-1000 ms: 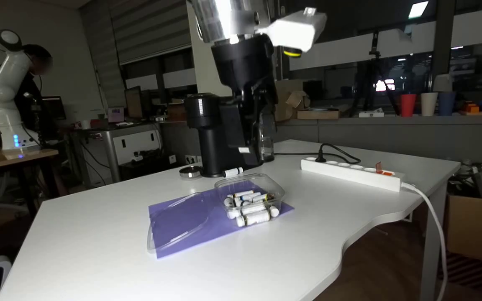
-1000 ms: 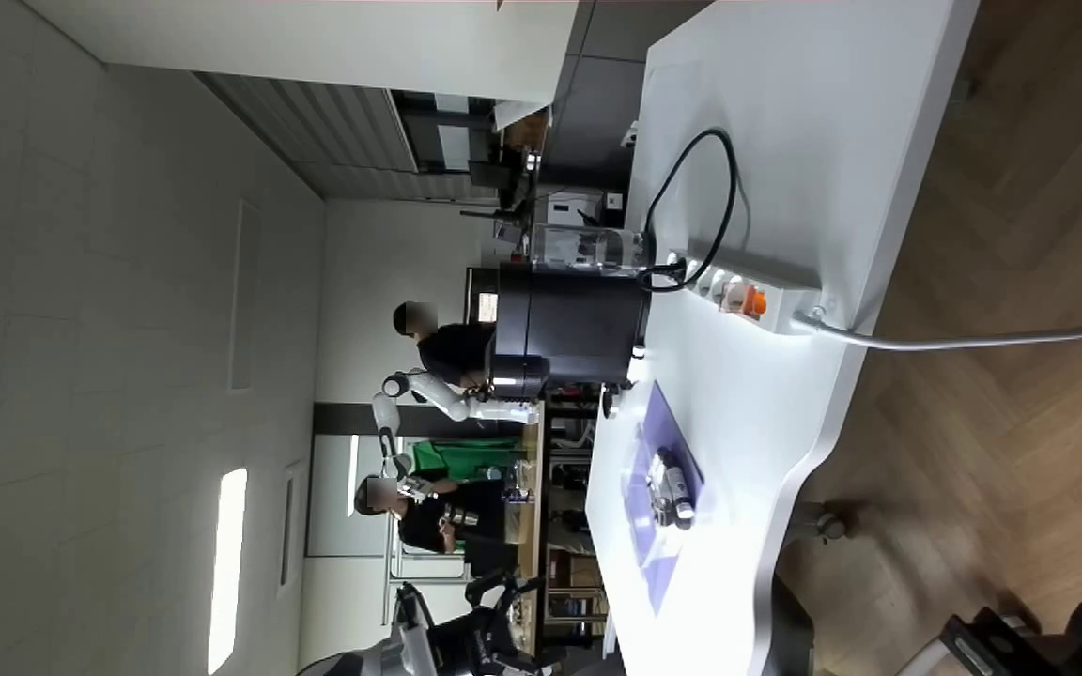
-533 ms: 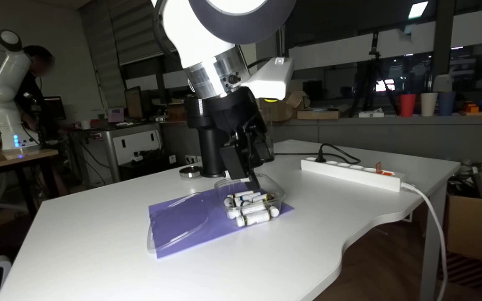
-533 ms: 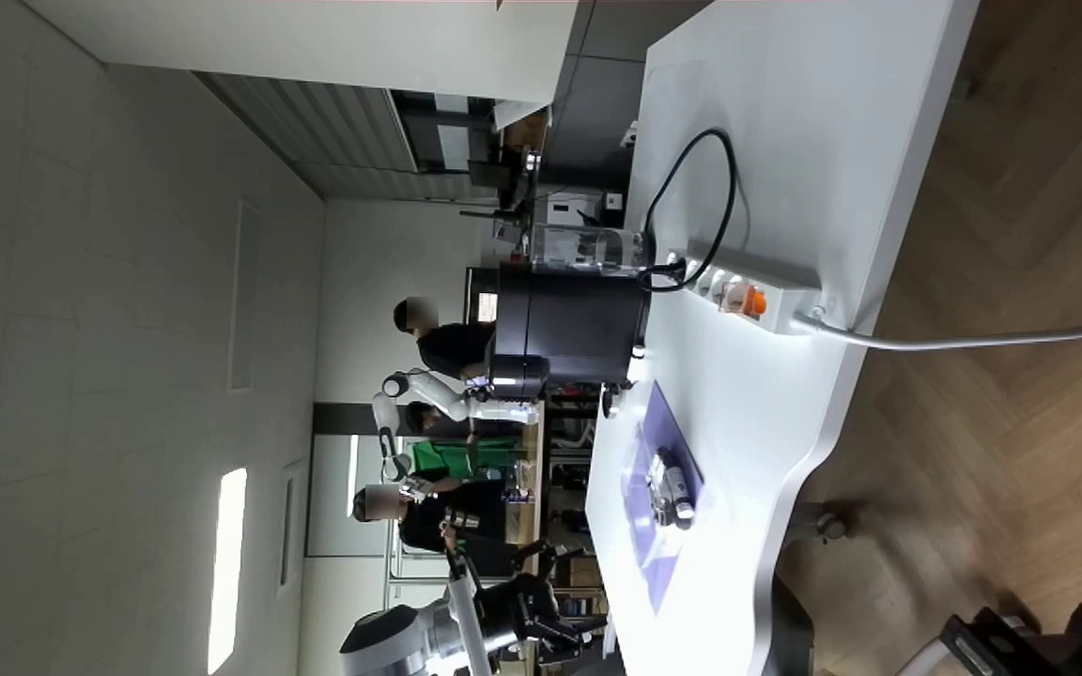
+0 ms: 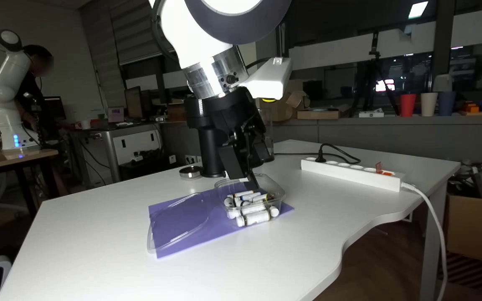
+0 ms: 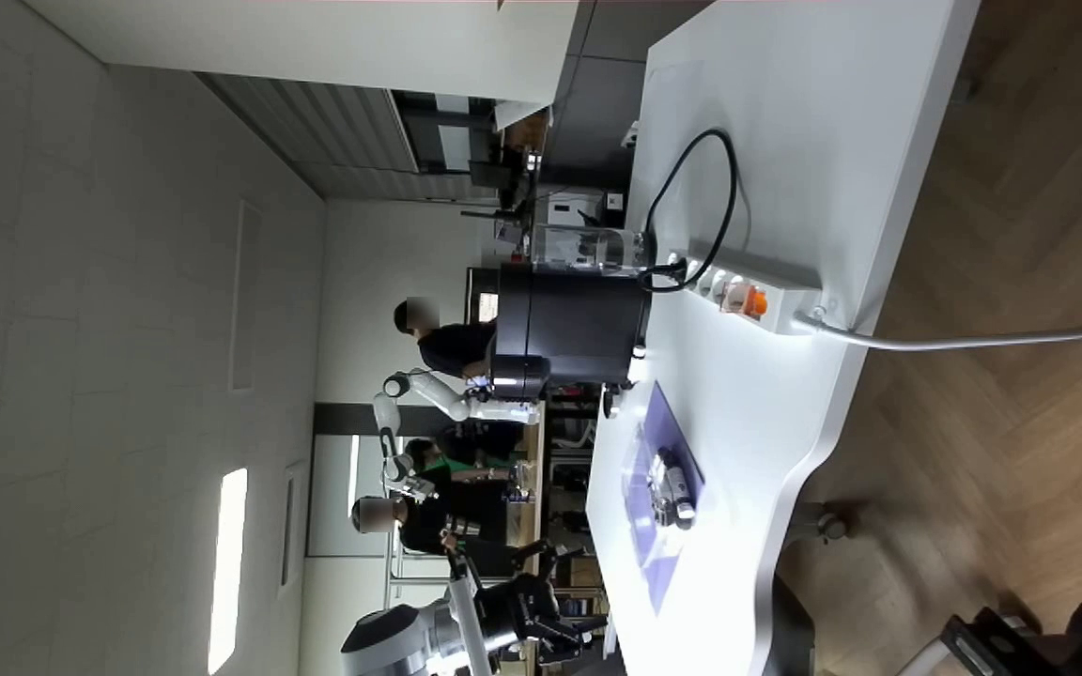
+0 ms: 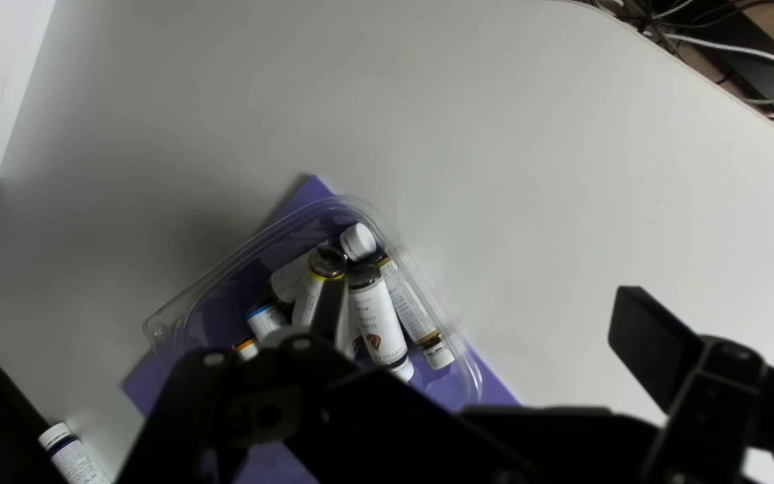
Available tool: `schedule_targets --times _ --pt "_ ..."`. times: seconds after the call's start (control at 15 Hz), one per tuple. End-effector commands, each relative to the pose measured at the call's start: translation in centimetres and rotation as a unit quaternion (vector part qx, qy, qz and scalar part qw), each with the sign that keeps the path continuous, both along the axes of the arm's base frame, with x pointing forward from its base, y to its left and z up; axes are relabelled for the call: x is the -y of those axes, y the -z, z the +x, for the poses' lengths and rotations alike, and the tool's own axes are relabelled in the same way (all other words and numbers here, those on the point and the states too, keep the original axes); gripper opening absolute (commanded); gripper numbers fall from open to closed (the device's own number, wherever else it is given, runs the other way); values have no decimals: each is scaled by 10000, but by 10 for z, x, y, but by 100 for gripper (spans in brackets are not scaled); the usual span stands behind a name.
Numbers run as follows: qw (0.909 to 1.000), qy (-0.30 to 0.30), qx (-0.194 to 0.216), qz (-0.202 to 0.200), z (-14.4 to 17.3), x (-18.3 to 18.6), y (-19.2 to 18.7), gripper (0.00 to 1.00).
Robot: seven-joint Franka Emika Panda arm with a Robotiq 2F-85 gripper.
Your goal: Close the clear container
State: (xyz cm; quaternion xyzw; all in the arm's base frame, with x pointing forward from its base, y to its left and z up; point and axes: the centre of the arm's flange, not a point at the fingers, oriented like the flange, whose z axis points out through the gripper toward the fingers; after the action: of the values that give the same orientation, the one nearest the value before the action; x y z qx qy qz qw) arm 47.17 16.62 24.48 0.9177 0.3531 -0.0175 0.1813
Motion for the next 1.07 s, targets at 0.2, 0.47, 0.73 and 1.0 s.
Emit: schedule_targets --times 0.2,0.47,0.73,1.0 --pt "9943 -820 -28 -679 8 -20 36 100" --pt "9788 -1690 -322 -1113 10 -41 86 100" --pt "9532 -2517 -259 -1656 14 -53 128 100" --pt "9232 -3287 61 -1990 13 -71 142 100"
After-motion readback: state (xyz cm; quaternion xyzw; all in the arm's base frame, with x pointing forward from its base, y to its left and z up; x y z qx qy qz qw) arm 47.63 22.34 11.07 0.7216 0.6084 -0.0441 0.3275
